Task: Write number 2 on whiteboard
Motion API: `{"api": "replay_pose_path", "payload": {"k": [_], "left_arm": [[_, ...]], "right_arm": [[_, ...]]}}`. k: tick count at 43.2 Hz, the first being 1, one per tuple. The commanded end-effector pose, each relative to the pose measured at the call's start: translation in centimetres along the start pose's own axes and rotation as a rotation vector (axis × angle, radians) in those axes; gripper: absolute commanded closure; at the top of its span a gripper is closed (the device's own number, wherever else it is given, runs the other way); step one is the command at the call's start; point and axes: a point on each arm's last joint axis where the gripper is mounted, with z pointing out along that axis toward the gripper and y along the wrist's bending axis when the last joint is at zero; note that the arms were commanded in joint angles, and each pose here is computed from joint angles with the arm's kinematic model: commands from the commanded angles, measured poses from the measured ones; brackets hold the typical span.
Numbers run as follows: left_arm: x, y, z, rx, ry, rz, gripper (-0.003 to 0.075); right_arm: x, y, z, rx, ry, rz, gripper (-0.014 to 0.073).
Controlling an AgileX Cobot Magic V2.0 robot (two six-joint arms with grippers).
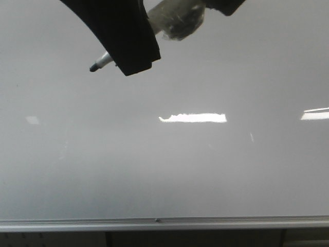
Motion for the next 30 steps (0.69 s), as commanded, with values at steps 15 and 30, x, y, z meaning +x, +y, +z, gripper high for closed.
{"api": "replay_pose_path", "payload": {"k": [15,30], "left_arm": [[-0.1,-0.5,-3.7,-0.087,-0.126,-0.08,0.024],[4.1,0.1,-9.8,-0.242,-0.255,-0.328,0.0241]], "right_arm": [[-1.1,0.0,-1.7,0.064,-0.071,-0.002,0.0578],[2.1,-0.4,-5.9,0.305,0.1,0.229,0.0578]]}}
